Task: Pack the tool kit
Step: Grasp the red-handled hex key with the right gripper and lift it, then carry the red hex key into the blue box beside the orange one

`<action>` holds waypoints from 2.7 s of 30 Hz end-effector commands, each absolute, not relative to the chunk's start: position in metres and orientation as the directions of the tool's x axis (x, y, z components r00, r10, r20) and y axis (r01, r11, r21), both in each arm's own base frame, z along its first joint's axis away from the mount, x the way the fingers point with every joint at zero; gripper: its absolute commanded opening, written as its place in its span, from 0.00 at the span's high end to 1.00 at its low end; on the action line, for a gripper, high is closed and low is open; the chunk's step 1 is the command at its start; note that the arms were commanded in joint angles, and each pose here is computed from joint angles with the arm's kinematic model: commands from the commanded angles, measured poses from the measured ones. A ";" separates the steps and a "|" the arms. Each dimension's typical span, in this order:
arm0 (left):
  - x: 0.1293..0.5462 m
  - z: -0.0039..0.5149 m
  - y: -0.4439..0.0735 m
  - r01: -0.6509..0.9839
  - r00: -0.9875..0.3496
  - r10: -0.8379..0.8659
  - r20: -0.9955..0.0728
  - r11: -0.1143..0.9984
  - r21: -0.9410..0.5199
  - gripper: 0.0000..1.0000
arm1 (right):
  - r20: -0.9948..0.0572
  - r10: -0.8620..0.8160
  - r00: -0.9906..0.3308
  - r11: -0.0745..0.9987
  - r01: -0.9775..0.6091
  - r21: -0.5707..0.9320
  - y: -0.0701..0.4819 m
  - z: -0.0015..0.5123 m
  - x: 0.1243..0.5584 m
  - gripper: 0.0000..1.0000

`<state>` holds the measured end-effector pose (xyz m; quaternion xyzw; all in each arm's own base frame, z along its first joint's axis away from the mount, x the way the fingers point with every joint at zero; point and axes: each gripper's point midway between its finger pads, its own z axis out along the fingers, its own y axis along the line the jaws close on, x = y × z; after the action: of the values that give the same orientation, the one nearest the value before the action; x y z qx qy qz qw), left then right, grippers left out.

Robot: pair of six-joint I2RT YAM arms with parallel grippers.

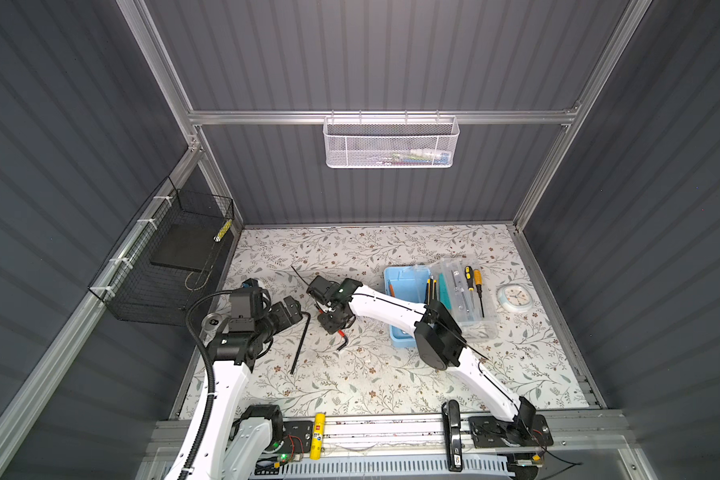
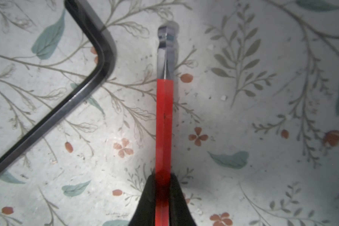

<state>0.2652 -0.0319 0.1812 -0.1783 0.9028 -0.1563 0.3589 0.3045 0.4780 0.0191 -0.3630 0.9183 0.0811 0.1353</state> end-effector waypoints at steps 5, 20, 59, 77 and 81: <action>0.266 0.186 -0.033 -0.188 -0.674 -0.424 -0.604 0.890 -0.415 0.00 | -0.330 -0.574 -0.750 0.783 -0.621 0.049 0.448 0.049 0.316 1.00; 0.265 0.184 -0.033 -0.185 -0.681 -0.415 -0.603 0.894 -0.407 0.01 | -0.455 -0.403 -0.794 0.867 -0.490 0.089 0.380 0.132 0.353 1.00; 0.268 0.181 -0.033 -0.185 -0.680 -0.416 -0.603 0.894 -0.408 0.01 | -0.236 -0.404 -0.884 0.897 -0.333 -0.289 0.242 0.068 0.366 1.00; 0.267 0.180 -0.032 -0.191 -0.684 -0.417 -0.598 0.894 -0.405 0.01 | -0.200 -0.359 -0.912 0.915 -0.301 -0.268 0.245 0.030 0.365 0.99; 0.265 0.176 -0.032 -0.198 -0.687 -0.418 -0.594 0.895 -0.400 0.01 | -0.197 -0.357 -0.913 0.915 -0.300 -0.270 0.243 0.030 0.365 0.86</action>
<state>0.2693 -0.0339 0.1823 -0.1734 0.9006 -0.1619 0.3643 0.3630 0.2460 0.0289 -0.1793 0.9698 -0.1165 0.1174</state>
